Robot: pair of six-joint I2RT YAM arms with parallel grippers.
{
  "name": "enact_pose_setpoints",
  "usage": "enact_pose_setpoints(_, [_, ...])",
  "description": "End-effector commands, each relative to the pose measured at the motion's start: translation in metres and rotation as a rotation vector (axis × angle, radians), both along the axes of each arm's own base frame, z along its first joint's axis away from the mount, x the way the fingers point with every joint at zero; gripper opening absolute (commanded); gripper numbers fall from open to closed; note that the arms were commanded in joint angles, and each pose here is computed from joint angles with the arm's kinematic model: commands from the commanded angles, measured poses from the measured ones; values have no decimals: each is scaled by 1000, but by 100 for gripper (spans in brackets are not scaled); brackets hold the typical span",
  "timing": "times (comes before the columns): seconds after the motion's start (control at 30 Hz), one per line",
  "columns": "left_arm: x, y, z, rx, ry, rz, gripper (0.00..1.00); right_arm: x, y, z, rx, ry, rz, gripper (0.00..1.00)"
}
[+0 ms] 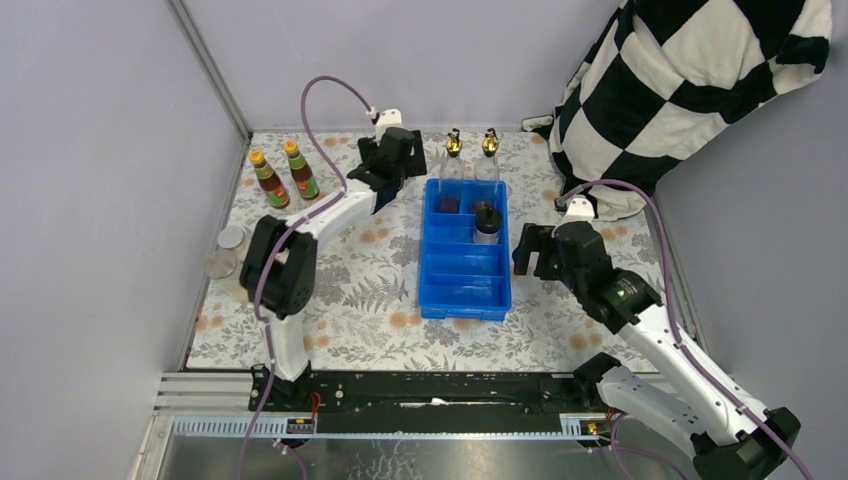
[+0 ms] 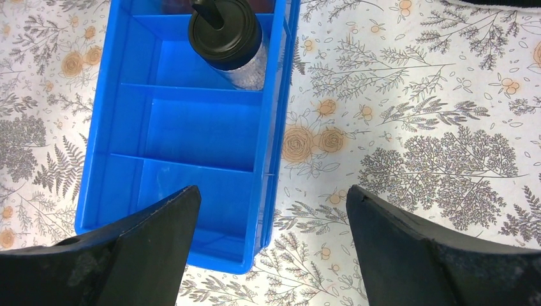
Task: Organize the condiment bottles
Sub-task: Pick up the bottle from the corner of the board.
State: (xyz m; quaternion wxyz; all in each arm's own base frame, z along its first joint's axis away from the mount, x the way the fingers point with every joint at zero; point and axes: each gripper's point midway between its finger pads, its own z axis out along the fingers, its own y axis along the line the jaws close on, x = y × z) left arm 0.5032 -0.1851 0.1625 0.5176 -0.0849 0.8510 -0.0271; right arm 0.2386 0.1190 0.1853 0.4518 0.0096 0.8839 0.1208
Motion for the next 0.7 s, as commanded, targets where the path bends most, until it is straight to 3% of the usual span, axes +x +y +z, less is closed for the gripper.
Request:
enact_pose_setpoints(0.0, [48, 19, 16, 33, -106, 47, 99, 1, 5, 10, -1, -9, 28, 92])
enact_pose_setpoints(0.33, [115, 57, -12, 50, -103, 89, 99, 5, 9, 0, -9, 17, 35, 92])
enact_pose_setpoints(0.67, [134, 57, -30, 56, -100, 31, 98, 10, 11, -6, -21, 35, 28, 92])
